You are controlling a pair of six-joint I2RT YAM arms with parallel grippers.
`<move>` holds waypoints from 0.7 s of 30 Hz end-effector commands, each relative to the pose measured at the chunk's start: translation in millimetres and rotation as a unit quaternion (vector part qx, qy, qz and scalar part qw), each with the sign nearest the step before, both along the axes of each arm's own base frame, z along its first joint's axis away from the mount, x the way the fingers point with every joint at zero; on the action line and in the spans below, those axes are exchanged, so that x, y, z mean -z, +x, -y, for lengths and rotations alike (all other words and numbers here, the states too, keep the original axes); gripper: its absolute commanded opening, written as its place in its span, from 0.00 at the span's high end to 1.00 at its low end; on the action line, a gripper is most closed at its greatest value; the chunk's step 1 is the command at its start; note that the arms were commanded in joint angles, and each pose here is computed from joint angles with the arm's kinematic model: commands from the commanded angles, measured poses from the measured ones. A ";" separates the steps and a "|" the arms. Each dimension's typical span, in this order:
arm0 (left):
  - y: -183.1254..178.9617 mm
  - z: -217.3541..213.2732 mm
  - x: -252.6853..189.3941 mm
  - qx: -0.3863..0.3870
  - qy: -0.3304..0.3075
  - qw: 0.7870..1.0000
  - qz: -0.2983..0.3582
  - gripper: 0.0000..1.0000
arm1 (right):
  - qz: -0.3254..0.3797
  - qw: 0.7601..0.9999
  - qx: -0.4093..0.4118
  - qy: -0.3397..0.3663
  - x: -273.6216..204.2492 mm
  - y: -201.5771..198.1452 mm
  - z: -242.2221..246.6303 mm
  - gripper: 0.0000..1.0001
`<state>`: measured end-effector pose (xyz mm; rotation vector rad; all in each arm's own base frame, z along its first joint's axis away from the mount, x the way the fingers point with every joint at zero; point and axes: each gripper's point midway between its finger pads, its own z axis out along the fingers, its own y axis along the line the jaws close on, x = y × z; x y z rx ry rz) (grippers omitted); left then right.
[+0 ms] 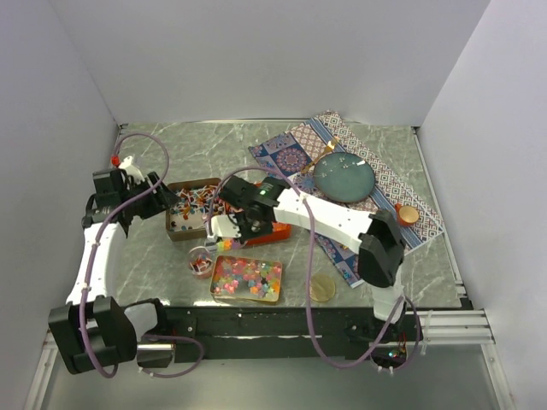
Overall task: Pack the candies
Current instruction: Place the fake candies in the packing bottle.
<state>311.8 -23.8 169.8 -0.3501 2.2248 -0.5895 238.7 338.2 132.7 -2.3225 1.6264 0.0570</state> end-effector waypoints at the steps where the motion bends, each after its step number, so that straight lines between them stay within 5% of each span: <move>1: 6.2 -1.0 -33.4 0.002 0.009 0.999 0.050 0.35 | 0.069 0.995 -0.011 -0.067 -9.8 23.5 5.9 1.00; 21: 7.7 -3.8 -46.2 -0.005 0.025 0.996 0.080 0.34 | 0.192 0.961 -0.109 -0.165 -31.4 36.3 -29.7 1.00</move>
